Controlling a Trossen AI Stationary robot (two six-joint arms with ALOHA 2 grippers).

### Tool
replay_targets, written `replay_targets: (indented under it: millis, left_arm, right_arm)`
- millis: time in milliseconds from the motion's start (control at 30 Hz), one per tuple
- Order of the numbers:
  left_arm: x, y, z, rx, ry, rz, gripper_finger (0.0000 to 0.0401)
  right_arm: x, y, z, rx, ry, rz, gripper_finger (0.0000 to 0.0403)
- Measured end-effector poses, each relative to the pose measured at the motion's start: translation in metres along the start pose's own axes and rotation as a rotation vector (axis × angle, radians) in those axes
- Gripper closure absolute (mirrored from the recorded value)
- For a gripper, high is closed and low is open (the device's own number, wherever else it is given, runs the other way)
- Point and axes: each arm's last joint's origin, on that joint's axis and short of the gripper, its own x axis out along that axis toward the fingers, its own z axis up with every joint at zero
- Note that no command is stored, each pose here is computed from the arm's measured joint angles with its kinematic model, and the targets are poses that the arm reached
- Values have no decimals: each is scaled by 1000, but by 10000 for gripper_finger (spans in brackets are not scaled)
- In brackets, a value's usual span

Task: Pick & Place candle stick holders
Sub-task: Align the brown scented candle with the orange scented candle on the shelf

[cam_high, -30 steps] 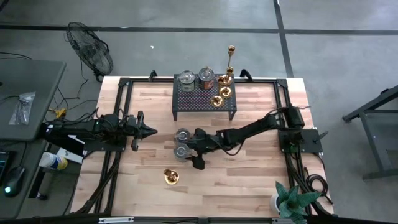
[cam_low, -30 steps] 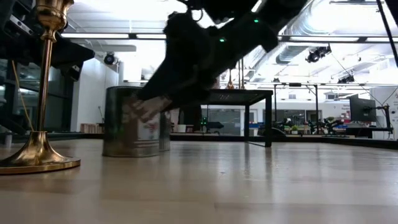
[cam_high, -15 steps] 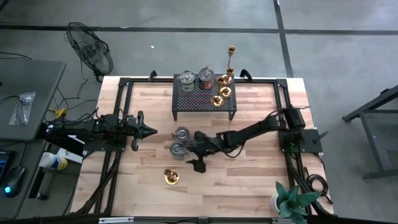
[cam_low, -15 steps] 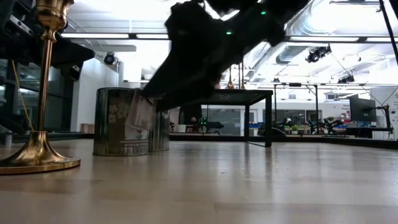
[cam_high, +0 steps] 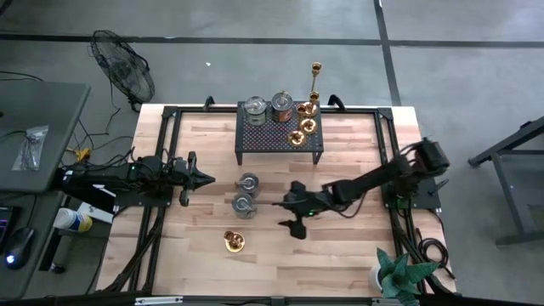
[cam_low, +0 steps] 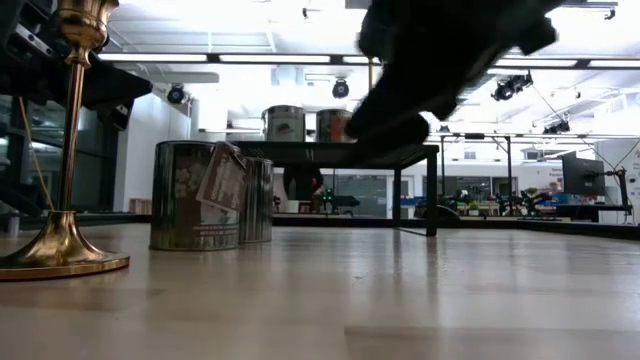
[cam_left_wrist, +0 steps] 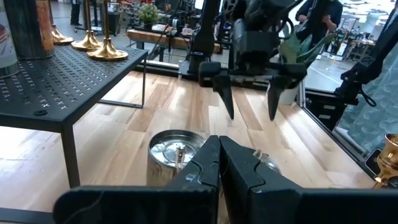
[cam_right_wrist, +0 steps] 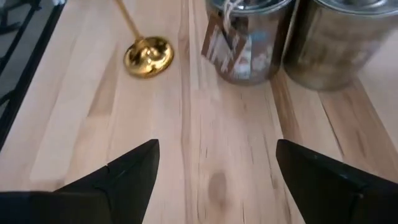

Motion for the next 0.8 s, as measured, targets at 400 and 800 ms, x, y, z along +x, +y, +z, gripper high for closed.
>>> replay_targets:
  millis: [400,800]
  left_arm:
    - [0,0,0,0,0,0,400]
    - [0,0,0,0,0,0,400]
  right_arm:
    - [-62,-14,-20,-78,18,-5,87]
    - [-77,-15,-19,-104,45,-8,87]
